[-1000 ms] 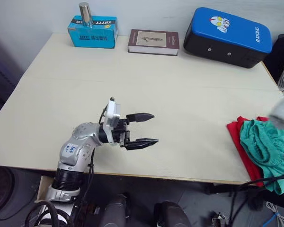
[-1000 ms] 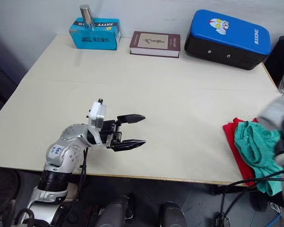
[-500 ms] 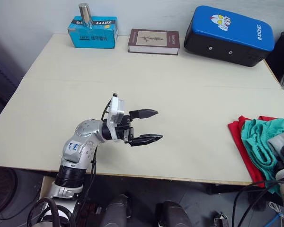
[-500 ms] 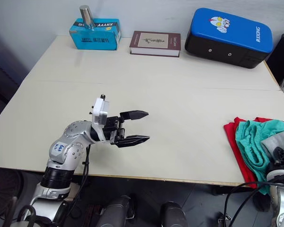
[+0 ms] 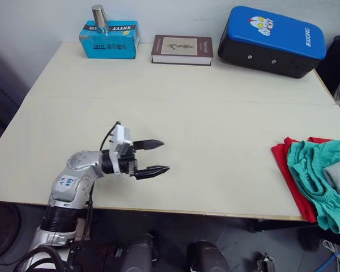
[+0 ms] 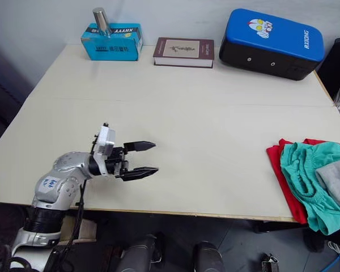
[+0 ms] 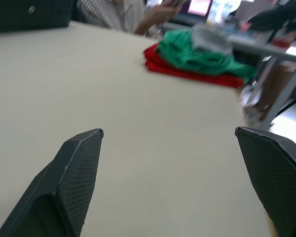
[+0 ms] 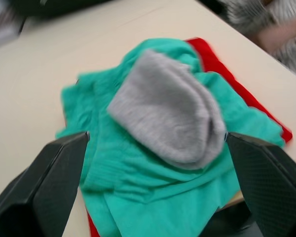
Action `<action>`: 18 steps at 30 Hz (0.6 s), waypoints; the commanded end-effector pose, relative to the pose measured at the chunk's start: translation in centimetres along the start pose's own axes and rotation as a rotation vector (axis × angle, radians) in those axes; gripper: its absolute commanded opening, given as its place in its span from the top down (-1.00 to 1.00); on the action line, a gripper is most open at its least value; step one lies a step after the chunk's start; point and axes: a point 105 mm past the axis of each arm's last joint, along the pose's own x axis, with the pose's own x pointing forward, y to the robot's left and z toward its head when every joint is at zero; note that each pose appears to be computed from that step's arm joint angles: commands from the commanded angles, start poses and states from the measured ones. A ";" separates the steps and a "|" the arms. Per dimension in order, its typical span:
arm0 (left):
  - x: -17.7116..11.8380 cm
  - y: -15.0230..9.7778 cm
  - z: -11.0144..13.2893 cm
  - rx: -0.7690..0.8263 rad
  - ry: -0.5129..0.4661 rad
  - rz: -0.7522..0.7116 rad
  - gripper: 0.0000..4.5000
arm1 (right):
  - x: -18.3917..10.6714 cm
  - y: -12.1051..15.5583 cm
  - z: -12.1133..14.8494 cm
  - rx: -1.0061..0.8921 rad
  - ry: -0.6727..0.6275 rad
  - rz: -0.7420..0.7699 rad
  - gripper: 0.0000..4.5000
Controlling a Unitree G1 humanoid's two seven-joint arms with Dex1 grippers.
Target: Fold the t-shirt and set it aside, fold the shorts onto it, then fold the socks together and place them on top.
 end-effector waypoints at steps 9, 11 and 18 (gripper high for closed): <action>-9.4 1.2 -5.1 0.220 0.303 0.356 -1.00 | 8.6 12.9 -0.6 -0.741 -0.135 0.833 -0.99; -10.6 0.4 -5.6 0.224 0.323 0.414 -1.00 | 11.1 15.1 -1.8 -0.748 -0.164 0.938 -0.99; -10.0 -0.4 -4.6 0.245 0.271 0.457 -1.00 | 15.0 16.8 -3.1 -0.767 -0.207 1.010 -0.99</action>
